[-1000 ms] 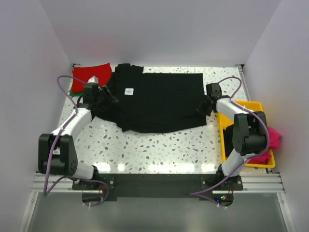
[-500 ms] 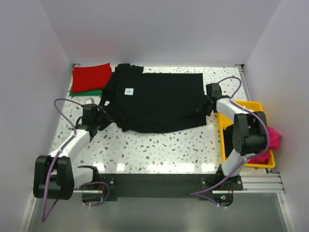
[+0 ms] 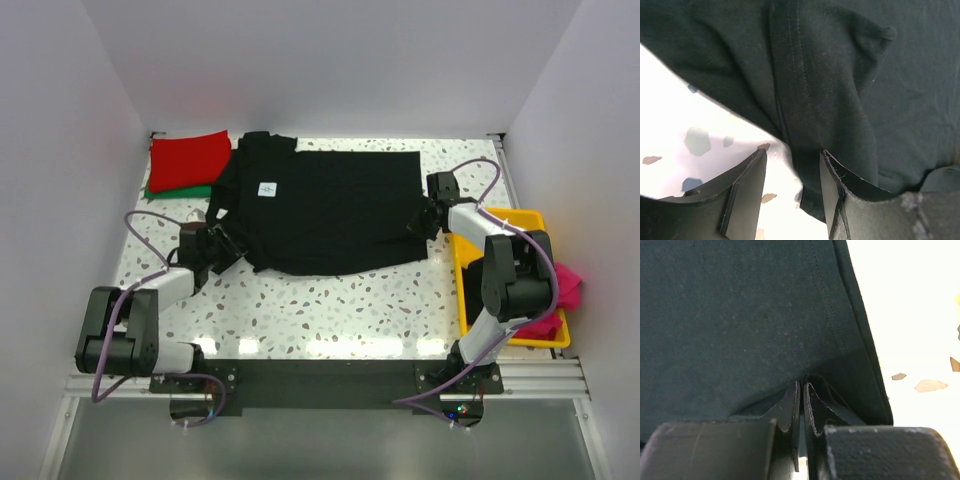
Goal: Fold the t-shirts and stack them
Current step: Flatten the tshirt out
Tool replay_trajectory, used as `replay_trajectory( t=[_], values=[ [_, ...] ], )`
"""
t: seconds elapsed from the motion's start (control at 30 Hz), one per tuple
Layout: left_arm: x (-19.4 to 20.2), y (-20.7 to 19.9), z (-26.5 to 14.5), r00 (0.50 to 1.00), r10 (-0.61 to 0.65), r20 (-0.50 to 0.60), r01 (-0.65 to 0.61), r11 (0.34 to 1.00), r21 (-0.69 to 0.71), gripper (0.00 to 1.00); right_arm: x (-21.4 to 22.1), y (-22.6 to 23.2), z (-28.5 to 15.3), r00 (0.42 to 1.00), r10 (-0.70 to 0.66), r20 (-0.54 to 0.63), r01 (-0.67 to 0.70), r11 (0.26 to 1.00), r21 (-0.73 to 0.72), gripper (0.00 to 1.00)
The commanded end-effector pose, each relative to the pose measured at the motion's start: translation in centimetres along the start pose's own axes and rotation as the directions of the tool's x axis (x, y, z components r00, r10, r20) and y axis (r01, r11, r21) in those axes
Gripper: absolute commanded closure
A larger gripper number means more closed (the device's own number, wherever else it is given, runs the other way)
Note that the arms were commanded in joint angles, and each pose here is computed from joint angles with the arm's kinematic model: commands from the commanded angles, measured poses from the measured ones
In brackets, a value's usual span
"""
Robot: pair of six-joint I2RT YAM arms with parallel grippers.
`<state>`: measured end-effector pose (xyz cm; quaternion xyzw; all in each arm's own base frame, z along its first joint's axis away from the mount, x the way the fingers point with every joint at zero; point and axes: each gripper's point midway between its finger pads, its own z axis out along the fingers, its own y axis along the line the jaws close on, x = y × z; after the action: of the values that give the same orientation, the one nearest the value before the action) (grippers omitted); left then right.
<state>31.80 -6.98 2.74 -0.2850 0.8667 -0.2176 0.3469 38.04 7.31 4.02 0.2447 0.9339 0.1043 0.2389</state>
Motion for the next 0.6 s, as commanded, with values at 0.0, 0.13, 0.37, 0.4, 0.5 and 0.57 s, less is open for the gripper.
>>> replay_trajectory(
  t=[0.0, 0.13, 0.37, 0.4, 0.5, 0.57],
  values=[
    [-1.2, -1.8, 0.5, 0.999, -0.01, 0.052, 0.005, 0.995, 0.097, 0.48, -1.1, 0.9, -1.3, 0.999, -0.014, 0.045, 0.015, 0.999, -0.04, 1.0],
    [-0.8, -2.2, 0.6, 0.999, -0.027, 0.046, 0.021, 0.991, 0.131, 0.5, -1.1, 0.8, -1.4, 0.999, -0.012, 0.048, 0.014, 0.999, -0.04, 1.0],
    [-0.9, -3.5, 0.6, 0.998, -0.037, 0.057, 0.025, 0.981, 0.19, 0.66, -1.1, 0.8, -1.6, 0.999, -0.014, 0.051, 0.016, 0.999, -0.043, 1.0],
    [-0.9, -3.6, 0.6, 0.998, -0.039, 0.059, 0.027, 0.98, 0.197, 0.68, -1.1, 0.9, -1.7, 0.998, -0.015, 0.053, 0.017, 0.999, -0.046, 1.0],
    [-1.0, -4.2, 0.3, 0.997, -0.039, 0.061, 0.025, 0.976, 0.216, 0.74, -1.1, 0.8, -1.7, 0.999, -0.014, 0.053, 0.016, 0.999, -0.043, 1.0],
    [-1.1, -4.5, -0.1, 0.997, -0.035, 0.066, 0.02, 0.974, 0.226, 0.78, -1.1, 0.7, -1.7, 0.998, -0.012, 0.053, 0.015, 0.999, -0.042, 1.0]
  ],
)
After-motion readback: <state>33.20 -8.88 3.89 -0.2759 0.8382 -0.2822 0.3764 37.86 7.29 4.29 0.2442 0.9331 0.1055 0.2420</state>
